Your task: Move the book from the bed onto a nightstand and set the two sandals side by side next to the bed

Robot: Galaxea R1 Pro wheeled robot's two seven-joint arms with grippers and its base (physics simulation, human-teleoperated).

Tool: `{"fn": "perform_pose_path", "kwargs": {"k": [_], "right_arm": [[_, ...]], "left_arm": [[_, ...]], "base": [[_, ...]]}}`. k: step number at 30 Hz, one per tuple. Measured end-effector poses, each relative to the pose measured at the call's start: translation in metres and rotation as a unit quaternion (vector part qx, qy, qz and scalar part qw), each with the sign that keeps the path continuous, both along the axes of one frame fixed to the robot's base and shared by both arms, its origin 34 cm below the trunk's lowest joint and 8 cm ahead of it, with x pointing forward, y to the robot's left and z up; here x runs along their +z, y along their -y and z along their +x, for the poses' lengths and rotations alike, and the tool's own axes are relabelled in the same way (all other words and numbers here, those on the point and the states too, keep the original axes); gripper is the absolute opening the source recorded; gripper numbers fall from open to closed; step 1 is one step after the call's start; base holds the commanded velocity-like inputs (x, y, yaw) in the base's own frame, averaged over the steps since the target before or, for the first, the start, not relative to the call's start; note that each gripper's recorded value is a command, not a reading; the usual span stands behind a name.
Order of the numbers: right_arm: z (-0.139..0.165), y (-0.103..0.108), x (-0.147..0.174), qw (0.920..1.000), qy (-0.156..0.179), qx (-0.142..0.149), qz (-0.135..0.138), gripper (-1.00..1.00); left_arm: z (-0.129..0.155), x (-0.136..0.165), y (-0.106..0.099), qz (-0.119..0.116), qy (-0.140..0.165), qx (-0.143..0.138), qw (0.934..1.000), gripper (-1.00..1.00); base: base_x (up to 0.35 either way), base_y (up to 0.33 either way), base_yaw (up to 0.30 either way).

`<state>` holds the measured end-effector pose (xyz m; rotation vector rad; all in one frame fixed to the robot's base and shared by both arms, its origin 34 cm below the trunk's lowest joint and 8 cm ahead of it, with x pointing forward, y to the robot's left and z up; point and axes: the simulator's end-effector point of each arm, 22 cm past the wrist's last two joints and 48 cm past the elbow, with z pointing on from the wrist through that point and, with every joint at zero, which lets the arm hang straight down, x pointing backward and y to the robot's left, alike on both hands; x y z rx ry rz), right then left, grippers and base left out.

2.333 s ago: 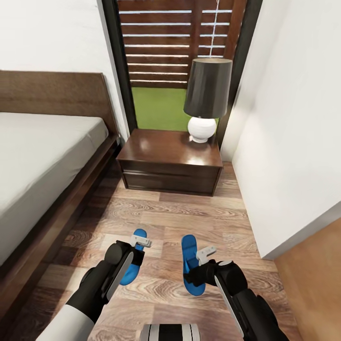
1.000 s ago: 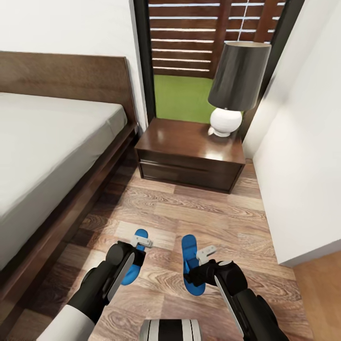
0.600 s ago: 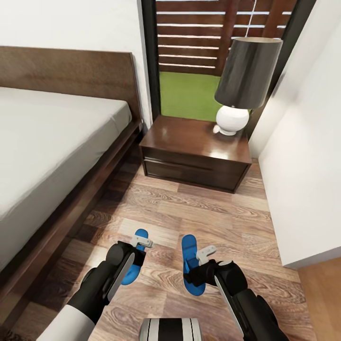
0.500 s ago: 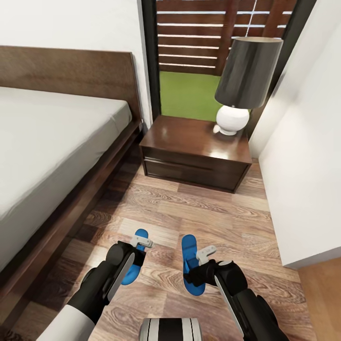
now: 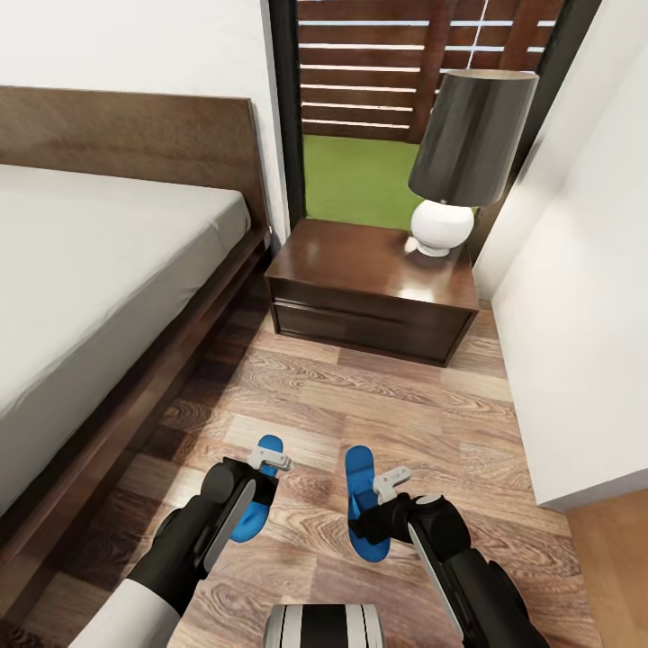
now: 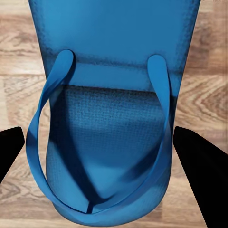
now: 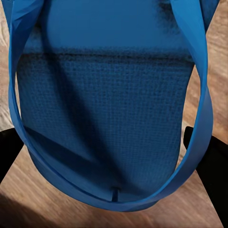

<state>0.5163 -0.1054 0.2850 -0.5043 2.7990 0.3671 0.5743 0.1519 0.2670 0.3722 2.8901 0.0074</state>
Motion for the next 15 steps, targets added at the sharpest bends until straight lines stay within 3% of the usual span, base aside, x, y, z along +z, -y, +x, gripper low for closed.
{"fn": "perform_pose_path", "kwargs": {"k": [15], "right_arm": [[0.0002, 0.0019, 0.0001, 1.0000, -0.002, -0.004, 0.001, -1.00]], "left_arm": [[-0.0015, 0.0011, 0.0087, -0.019, -0.004, 0.006, 0.9998, -1.00]], "base": [[0.000, 0.000, 0.000]]}}
